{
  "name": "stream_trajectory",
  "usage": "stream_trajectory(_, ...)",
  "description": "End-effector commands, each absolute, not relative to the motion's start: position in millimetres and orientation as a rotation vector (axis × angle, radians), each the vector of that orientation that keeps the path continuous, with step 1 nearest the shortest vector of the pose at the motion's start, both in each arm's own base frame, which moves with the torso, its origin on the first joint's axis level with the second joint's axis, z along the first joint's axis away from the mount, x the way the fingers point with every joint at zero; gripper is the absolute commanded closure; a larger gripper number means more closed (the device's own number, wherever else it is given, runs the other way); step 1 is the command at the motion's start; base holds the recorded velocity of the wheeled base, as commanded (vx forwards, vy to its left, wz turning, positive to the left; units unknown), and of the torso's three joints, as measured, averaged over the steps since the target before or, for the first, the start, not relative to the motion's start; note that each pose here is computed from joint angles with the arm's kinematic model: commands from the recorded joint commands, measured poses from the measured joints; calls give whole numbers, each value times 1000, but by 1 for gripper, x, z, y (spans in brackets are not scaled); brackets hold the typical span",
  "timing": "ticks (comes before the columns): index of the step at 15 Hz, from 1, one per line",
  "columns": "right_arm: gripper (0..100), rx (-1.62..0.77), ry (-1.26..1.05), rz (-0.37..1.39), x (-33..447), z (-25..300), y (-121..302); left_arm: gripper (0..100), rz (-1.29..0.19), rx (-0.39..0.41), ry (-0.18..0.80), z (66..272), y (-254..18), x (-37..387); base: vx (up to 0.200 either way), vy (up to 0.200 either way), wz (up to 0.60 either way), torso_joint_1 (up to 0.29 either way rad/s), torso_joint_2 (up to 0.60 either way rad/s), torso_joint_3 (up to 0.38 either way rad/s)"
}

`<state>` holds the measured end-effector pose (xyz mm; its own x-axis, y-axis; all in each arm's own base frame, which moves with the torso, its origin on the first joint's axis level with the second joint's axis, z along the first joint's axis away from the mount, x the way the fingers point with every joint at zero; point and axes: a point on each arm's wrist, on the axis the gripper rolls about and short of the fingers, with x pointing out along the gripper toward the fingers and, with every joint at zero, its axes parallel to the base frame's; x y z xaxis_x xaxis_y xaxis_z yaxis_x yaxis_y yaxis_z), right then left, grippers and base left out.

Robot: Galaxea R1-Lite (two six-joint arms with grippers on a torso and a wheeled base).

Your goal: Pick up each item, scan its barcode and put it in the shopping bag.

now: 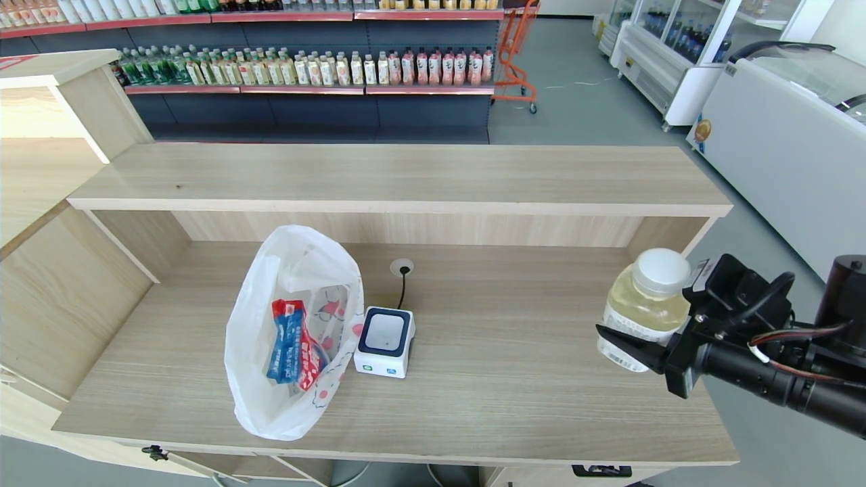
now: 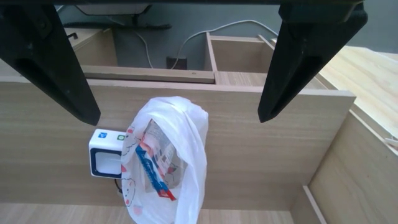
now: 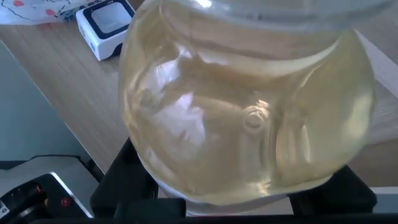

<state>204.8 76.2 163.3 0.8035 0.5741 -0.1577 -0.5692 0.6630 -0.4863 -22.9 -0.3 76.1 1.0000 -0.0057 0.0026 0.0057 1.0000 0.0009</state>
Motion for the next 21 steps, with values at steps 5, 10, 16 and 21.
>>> stream_trajectory(5,100,-458,14,672,201,162,78,0,-6,3,-3,76,0,-23,0,200,0,2,5,3)
stream_trajectory(10,100,-426,29,682,203,161,78,0,-6,3,-3,76,0,-23,0,200,0,4,2,0)
stream_trajectory(16,100,-415,64,652,215,154,69,0,-6,6,-3,76,0,-23,0,200,0,2,5,1)
stream_trajectory(21,100,-411,43,661,224,149,69,0,-6,8,-3,76,0,-23,0,0,0,0,0,0)
